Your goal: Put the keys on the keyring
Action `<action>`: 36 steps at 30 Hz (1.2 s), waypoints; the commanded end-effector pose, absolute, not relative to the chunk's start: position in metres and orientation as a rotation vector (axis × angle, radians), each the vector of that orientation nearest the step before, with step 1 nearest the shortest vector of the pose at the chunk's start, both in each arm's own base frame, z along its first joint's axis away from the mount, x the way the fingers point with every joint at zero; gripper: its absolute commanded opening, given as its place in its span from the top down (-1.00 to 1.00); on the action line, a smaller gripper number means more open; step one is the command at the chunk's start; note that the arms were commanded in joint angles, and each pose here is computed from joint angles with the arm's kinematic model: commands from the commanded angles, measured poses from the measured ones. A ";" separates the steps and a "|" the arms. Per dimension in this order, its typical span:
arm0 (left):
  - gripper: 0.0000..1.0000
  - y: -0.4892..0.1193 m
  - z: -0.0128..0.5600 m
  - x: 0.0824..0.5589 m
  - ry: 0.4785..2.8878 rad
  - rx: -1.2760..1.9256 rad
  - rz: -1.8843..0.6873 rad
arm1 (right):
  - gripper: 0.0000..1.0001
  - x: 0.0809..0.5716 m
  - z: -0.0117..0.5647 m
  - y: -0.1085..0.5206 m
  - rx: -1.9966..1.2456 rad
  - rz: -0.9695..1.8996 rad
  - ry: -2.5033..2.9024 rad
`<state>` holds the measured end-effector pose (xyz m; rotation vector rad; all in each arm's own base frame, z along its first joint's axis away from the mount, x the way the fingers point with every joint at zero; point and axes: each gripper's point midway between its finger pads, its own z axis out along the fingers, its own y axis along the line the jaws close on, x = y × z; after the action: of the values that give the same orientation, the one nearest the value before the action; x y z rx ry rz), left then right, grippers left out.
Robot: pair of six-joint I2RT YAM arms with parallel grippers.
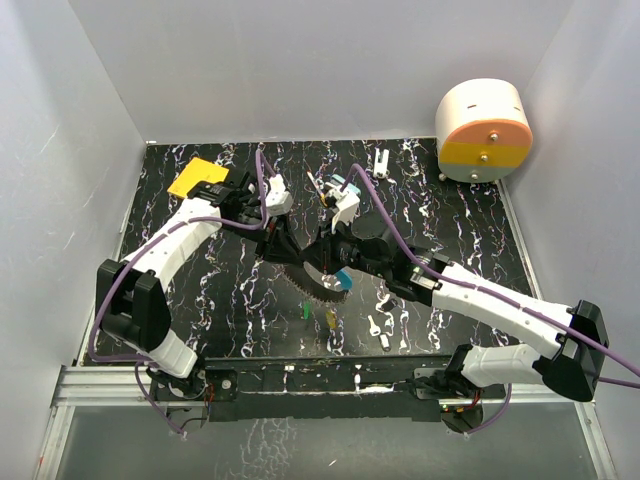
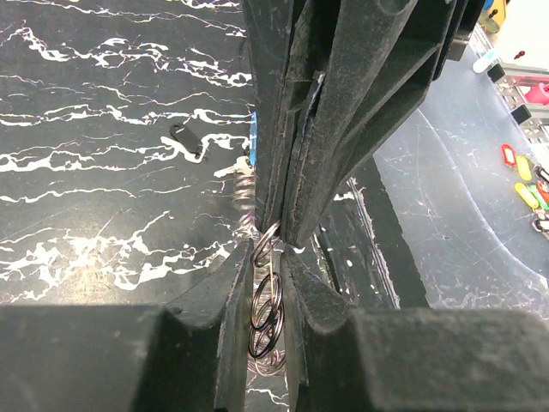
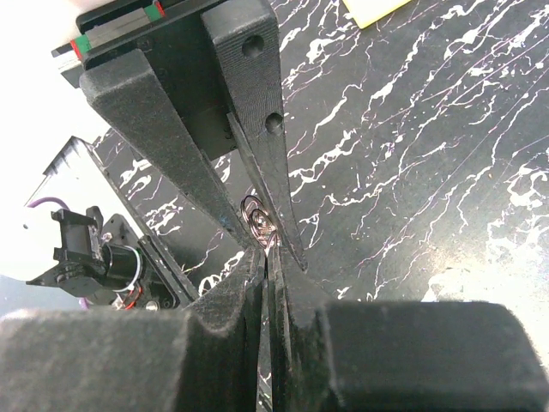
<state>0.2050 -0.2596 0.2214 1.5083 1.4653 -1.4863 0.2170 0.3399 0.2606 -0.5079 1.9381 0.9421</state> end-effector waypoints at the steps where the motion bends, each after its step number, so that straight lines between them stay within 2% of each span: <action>1: 1.00 -0.263 0.235 0.206 1.434 1.500 -1.501 | 0.84 0.217 0.317 0.344 -0.450 1.041 1.766; 9: 1.00 -0.261 0.235 0.207 1.444 1.518 -1.462 | 0.81 0.217 0.310 0.341 -0.439 1.032 1.790; 12: 1.00 -0.260 0.233 0.210 1.465 1.530 -1.436 | 0.51 0.218 0.309 0.338 -0.420 1.017 1.800; 15: 1.00 -0.259 0.230 0.208 1.476 1.531 -1.434 | 0.05 0.222 0.313 0.329 -0.376 0.981 1.795; 17: 1.00 -0.258 0.229 0.207 1.479 1.533 -1.430 | -0.12 0.227 0.318 0.319 -0.330 0.945 1.788; 28: 1.00 -0.256 0.226 0.204 1.477 1.541 -1.438 | -0.24 0.233 0.303 0.254 -0.117 0.699 1.883; 36: 1.00 -0.260 0.221 0.205 1.523 1.478 -1.506 | -0.11 0.210 0.217 0.174 0.288 0.378 2.208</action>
<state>0.2124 -0.2551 0.2095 1.5355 1.5553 -1.4100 0.2243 0.2228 0.2658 0.0235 2.0391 0.5964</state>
